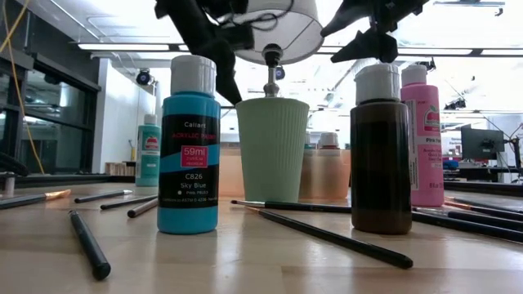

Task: Pick & Place Paint Supplies
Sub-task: Put the small black paint bottle into the orange bin

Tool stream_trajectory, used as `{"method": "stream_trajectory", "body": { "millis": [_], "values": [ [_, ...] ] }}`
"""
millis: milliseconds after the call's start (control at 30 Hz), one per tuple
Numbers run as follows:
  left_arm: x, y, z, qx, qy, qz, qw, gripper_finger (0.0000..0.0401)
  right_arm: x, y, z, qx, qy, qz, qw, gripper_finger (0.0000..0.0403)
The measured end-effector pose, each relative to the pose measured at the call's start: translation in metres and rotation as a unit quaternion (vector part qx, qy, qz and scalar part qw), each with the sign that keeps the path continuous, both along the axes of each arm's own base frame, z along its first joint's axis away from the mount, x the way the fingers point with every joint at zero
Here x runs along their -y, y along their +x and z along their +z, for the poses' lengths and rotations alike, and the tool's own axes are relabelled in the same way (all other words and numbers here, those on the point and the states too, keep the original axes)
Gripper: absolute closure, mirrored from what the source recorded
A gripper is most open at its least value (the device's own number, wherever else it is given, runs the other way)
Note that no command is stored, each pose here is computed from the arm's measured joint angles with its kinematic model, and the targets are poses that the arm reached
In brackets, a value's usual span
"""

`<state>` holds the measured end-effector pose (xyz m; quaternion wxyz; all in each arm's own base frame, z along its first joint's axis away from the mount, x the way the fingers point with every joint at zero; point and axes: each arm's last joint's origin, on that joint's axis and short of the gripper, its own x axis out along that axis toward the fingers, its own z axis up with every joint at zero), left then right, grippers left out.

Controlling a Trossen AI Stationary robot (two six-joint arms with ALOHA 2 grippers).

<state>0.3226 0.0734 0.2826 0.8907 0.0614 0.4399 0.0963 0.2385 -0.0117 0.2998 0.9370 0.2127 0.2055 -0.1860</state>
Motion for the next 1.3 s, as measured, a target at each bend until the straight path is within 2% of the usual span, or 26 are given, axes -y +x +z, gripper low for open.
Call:
{"method": "stream_trajectory", "body": {
  "millis": [400, 600, 800, 1067, 1300],
  "values": [
    [0.013, -0.066, 0.061, 0.064, -0.03, 0.092, 0.993, 0.0186, -0.009, 0.001, 0.0, 0.001, 0.053, 0.109, 0.993, 0.0105],
    [0.02, -0.1, 0.076, 0.061, -0.054, 0.137, 0.987, 0.0185, -0.028, 0.001, 0.001, 0.005, 0.033, 0.165, 0.986, 0.0105],
    [0.025, -0.128, 0.091, 0.097, -0.065, 0.175, 0.978, 0.0185, -0.056, -0.003, 0.001, 0.001, 0.002, 0.193, 0.981, 0.0105],
    [0.036, -0.151, 0.102, 0.119, -0.065, 0.175, 0.975, 0.0185, -0.095, -0.009, -0.002, 0.0, -0.02, 0.241, 0.97, 0.0105],
    [0.044, -0.162, 0.102, 0.102, -0.061, 0.157, 0.98, 0.0185, -0.14, 0.012, -0.031, -0.012, 0.007, 0.283, 0.959, 0.0105]
  ]
}}
